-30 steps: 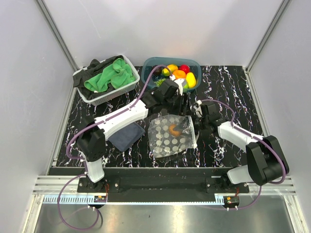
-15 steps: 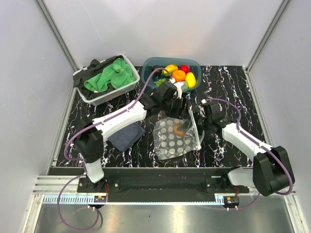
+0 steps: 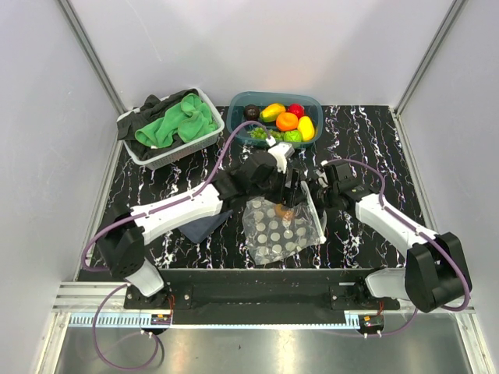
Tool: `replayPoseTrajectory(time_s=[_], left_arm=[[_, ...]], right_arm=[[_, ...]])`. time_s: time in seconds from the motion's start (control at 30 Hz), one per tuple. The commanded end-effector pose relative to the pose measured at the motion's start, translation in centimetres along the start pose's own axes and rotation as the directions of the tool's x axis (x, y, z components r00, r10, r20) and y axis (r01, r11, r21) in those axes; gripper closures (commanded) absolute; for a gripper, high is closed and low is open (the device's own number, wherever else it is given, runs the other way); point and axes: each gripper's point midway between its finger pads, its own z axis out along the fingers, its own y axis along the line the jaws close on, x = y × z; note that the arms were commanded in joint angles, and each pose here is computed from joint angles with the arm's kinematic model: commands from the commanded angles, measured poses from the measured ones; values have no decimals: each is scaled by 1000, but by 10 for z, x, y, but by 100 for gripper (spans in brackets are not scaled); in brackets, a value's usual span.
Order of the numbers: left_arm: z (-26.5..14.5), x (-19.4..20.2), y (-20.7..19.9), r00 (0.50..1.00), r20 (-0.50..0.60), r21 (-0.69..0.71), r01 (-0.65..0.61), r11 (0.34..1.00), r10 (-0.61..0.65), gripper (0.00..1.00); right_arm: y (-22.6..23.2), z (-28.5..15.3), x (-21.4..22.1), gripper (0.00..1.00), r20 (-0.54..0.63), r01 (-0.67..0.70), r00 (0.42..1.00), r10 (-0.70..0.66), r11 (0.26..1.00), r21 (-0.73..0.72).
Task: Open the zip-top bag and remove the fake food
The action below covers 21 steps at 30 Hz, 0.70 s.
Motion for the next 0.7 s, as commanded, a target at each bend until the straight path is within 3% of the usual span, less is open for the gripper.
replayPoseTrajectory(time_s=[0.0,0.3,0.5,0.67], left_arm=[[-23,5,-65,998,51,262,-39,964,27,17],[-48,1,-58,981,169,209,-130,969,95,21],[-44,3,-55,974,124,84,-203,976,191,15],[-16,15,-46,978,39,8,-207,978,207,21]], right_arm=[[35,-4,-16,99,38,21,999,-17,994,-105],[28,1,-15,99,24,33,999,-31,995,-91],[27,4,-16,99,21,31,999,-29,996,-80],[34,0,-21,99,31,35,999,-33,996,-80]])
